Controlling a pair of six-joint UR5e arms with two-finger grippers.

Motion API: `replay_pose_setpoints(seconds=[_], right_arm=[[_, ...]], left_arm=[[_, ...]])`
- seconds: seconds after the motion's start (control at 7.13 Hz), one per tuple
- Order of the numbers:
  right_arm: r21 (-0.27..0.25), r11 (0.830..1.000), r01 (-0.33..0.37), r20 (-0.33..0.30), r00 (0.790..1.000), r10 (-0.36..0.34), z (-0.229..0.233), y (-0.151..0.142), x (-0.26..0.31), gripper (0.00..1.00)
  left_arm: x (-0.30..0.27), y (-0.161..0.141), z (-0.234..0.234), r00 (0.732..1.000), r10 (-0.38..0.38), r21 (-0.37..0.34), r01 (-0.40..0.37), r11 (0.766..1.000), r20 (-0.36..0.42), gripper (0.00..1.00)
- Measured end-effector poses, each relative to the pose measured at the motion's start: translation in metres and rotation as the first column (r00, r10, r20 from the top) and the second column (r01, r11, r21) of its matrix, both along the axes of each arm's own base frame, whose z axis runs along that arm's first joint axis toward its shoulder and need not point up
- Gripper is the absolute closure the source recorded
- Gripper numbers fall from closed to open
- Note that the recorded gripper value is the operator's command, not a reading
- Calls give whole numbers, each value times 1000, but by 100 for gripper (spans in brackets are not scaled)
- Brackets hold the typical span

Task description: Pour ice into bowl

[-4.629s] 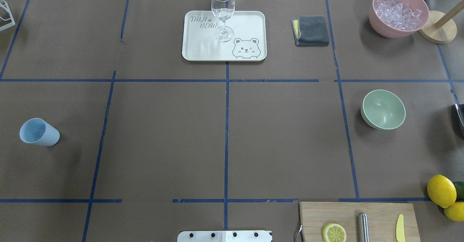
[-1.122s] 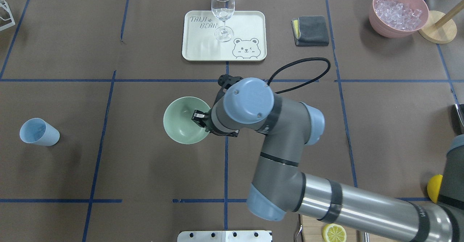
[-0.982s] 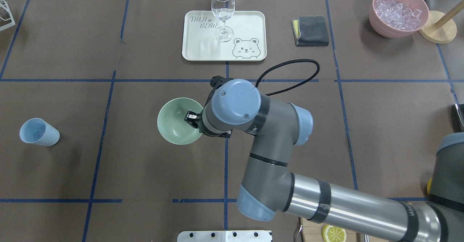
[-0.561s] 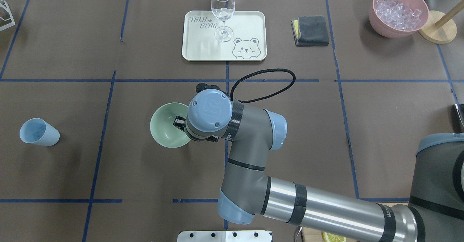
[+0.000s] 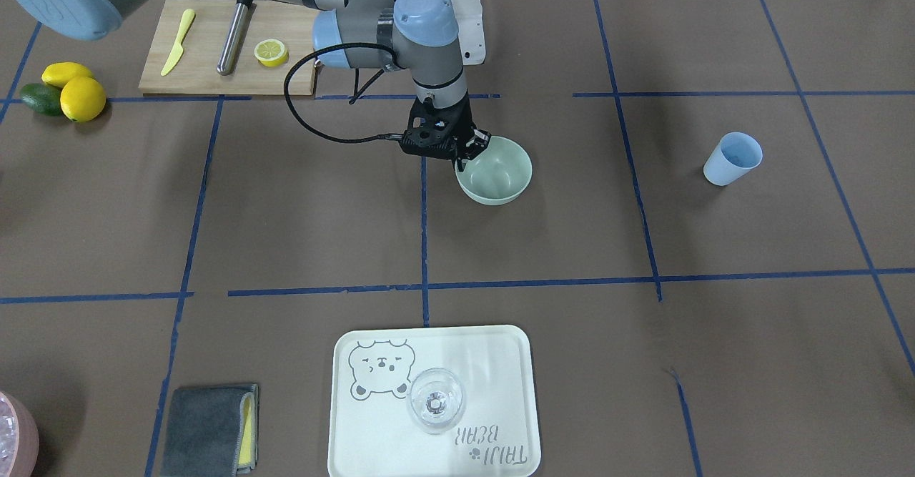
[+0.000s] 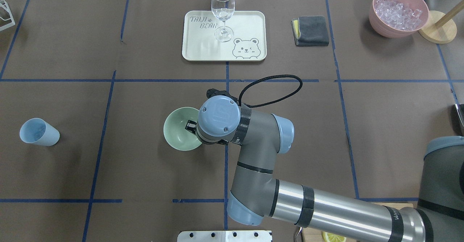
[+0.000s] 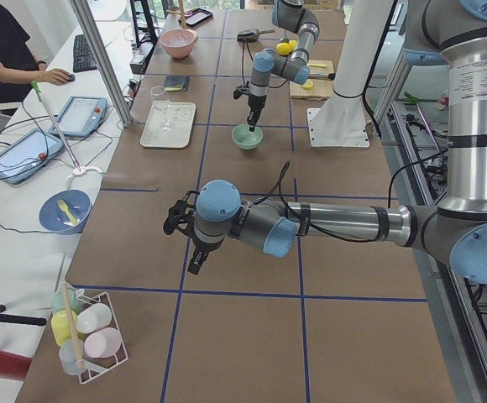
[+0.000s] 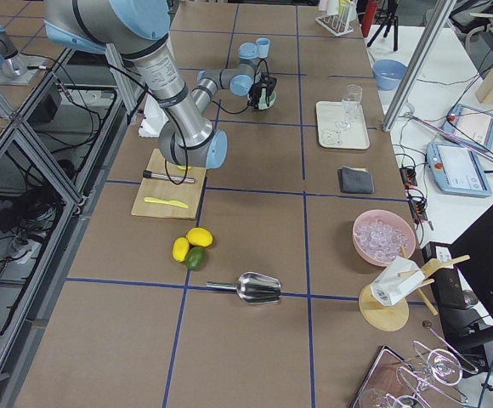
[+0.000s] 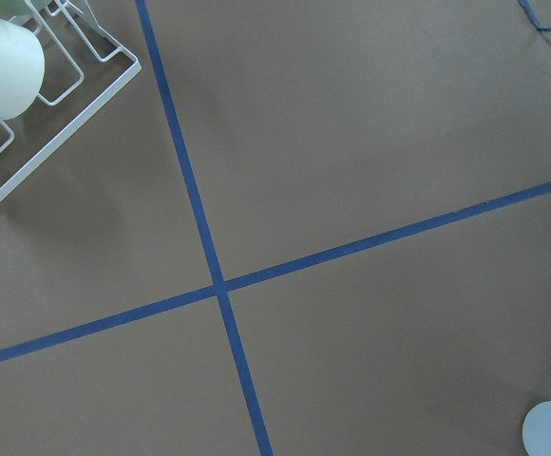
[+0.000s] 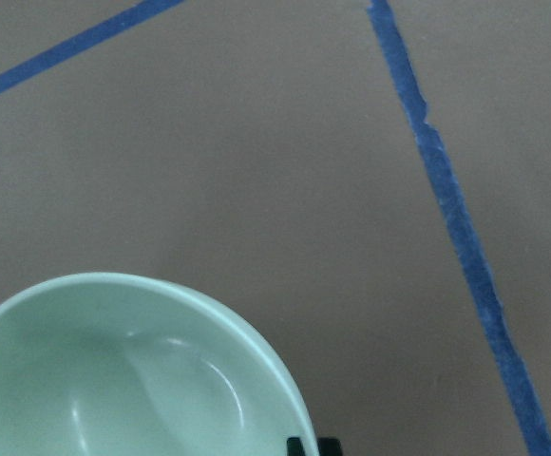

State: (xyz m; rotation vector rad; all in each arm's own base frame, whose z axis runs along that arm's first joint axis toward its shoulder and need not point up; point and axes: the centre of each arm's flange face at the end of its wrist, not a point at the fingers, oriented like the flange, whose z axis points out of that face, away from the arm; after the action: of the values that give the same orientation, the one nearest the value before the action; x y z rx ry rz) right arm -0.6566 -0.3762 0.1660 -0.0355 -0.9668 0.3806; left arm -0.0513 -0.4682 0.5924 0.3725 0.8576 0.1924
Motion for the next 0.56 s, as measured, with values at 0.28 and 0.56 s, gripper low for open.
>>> replay_pose_setpoints(seconds=[0.28, 0.56], right_arm=[[-3, 1000, -4, 7, 1000, 4, -1, -1, 4, 0], [-20, 1000, -11, 46, 999, 12, -3, -11, 35, 0]], left_arm=[[4, 0, 0, 1000, 8, 0, -8, 1000, 0, 0], [35, -3, -2, 999, 54, -6, -54, 999, -7, 0]])
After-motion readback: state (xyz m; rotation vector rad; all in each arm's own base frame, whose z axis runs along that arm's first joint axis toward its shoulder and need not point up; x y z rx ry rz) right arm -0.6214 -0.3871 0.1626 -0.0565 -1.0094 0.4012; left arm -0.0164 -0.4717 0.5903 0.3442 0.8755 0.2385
